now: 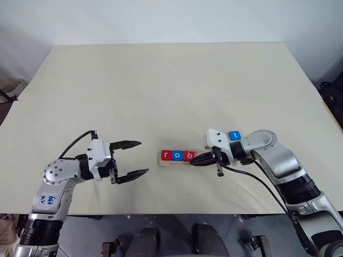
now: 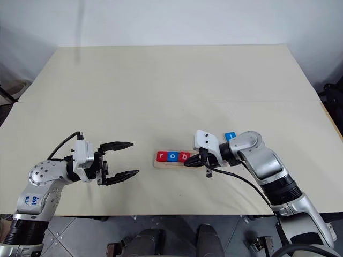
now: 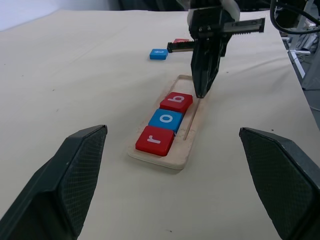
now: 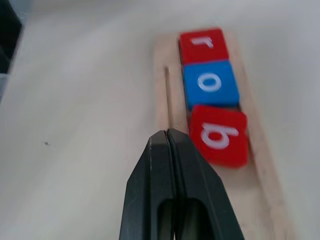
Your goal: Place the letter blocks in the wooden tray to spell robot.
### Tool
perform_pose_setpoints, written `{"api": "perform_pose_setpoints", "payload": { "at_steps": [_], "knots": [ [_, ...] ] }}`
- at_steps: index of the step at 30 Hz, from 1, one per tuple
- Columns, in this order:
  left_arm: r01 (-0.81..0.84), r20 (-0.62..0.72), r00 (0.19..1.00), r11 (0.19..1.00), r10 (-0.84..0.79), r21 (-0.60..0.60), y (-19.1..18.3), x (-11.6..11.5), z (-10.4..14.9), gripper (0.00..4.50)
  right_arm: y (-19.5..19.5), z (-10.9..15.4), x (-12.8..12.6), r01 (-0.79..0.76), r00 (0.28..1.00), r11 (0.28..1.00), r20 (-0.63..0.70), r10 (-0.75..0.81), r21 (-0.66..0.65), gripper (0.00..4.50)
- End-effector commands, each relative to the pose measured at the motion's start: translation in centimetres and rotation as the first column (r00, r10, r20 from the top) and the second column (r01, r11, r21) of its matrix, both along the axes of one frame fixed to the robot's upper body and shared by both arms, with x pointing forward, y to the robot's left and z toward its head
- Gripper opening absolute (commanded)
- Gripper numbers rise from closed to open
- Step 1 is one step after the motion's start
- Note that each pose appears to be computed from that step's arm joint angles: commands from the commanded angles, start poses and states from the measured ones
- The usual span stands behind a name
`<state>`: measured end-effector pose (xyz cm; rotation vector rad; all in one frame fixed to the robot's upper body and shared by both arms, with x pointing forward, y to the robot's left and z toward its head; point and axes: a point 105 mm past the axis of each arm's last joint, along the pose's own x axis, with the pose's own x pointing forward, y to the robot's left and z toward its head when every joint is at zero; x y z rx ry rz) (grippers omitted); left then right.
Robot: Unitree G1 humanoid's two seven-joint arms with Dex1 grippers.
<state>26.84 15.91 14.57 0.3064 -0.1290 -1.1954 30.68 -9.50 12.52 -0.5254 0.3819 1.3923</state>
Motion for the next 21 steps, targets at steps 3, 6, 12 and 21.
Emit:
{"api": "perform_pose_setpoints", "payload": {
  "at_steps": [3, 6, 12, 21],
  "knots": [
    [0.011, 0.032, 0.999, 1.0, -0.011, 0.007, -0.1, 0.0, 0.7, 4.5, 0.6, 0.3, 0.2, 0.008, 1.0, 1.0, 0.013, -0.008, 0.017, 0.02],
    [0.01, 0.032, 0.999, 1.0, -0.01, 0.007, -0.1, 0.0, 0.8, 4.5, 0.6, 0.3, 0.1, 0.008, 1.0, 1.0, 0.009, -0.008, 0.018, 0.02],
    [0.008, 0.031, 0.999, 1.0, -0.008, 0.006, -0.1, -0.1, 0.7, 4.5, 0.5, 0.5, 0.0, 0.004, 1.0, 1.0, 0.005, -0.004, 0.024, 0.02],
    [0.01, 0.025, 1.0, 1.0, -0.01, 0.006, 0.0, -0.2, 0.5, 4.5, -2.3, 3.3, -1.7, 0.001, 1.0, 0.988, 0.027, -0.006, 0.154, 0.02]
  ]
}}
